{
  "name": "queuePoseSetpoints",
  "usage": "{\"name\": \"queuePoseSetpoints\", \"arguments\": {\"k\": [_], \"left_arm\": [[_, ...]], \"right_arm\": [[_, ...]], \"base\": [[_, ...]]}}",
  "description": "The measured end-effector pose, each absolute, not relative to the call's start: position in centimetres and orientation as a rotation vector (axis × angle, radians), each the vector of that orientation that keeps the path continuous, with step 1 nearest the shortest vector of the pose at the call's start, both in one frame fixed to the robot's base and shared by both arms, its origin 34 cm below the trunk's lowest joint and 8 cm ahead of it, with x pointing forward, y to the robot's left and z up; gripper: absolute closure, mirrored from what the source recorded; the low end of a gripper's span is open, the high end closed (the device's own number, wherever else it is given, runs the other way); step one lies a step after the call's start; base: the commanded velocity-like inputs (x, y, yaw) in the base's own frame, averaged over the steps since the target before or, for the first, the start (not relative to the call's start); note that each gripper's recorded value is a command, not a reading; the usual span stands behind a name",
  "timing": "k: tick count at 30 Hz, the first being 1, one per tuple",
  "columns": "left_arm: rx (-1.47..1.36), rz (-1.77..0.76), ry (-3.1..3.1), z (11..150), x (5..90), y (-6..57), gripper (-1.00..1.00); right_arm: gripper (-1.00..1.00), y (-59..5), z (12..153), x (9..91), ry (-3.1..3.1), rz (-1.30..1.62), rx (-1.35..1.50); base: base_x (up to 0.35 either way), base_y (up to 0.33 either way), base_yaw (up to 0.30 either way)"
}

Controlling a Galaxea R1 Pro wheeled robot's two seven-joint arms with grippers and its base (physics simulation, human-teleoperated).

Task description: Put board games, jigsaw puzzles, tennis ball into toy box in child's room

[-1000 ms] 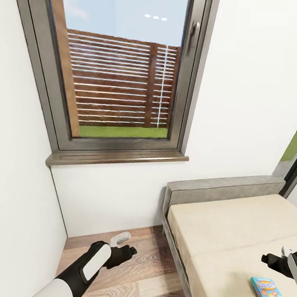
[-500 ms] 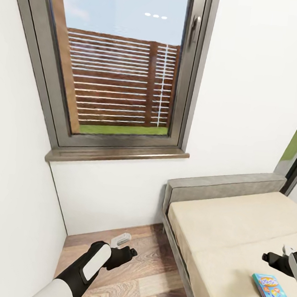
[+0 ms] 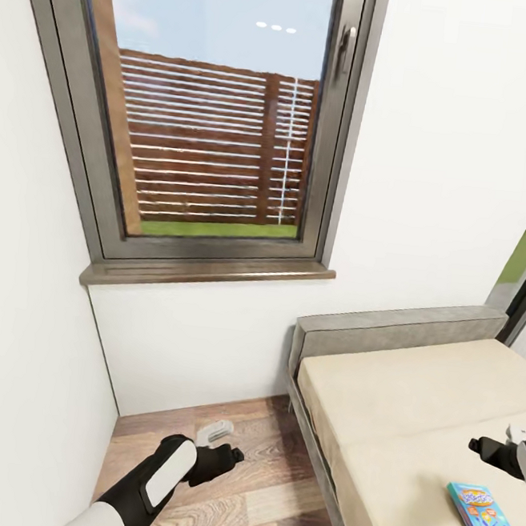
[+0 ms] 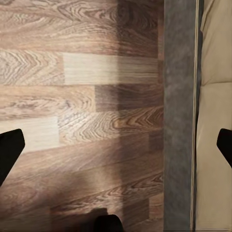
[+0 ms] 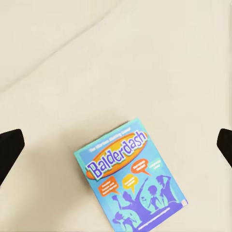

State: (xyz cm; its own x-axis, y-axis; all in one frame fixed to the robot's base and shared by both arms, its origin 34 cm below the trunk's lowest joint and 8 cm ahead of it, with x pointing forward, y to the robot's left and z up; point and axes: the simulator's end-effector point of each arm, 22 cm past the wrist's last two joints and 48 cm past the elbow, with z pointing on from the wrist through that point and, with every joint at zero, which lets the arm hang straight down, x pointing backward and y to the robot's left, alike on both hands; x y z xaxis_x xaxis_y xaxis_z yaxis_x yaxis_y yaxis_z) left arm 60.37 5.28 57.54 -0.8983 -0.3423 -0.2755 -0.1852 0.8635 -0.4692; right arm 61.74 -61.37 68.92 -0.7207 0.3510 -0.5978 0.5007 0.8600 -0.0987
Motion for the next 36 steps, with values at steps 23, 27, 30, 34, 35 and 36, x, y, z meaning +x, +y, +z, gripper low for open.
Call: {"name": "queuePoseSetpoints", "arguments": {"k": [23,27,30,34,35,36], "left_arm": [[-0.382,-0.608,2.701,56.5,59.2,5.4,-1.0],[-0.382,-0.607,2.702,56.6,59.2,5.4,-1.0],[-0.383,-0.607,2.702,56.5,59.2,5.4,-1.0],[-0.387,-0.609,2.7,56.6,59.2,5.4,-1.0],[-0.391,-0.612,2.7,56.6,59.2,5.4,-1.0],[-0.396,-0.614,2.7,56.6,59.3,5.4,-1.0]], "right_arm": [[-1.0,-66.7,72.1,60.2,2.407,-0.434,0.648],[-1.0,-66.8,72.2,60.1,2.407,-0.434,0.647],[-1.0,-66.7,72.2,60.2,2.407,-0.427,0.644],[-1.0,-65.9,72.0,60.8,2.407,-0.369,0.619],[-1.0,-65.6,72.0,61.0,2.408,-0.351,0.611],[-1.0,-65.3,71.9,61.1,2.41,-0.335,0.603]], "base": [[-0.039,-0.07,0.0],[-0.05,-0.078,0.0],[-0.022,-0.035,0.0],[-0.011,-0.018,0.0],[-0.006,-0.01,0.0],[-0.005,-0.008,0.0]]}}
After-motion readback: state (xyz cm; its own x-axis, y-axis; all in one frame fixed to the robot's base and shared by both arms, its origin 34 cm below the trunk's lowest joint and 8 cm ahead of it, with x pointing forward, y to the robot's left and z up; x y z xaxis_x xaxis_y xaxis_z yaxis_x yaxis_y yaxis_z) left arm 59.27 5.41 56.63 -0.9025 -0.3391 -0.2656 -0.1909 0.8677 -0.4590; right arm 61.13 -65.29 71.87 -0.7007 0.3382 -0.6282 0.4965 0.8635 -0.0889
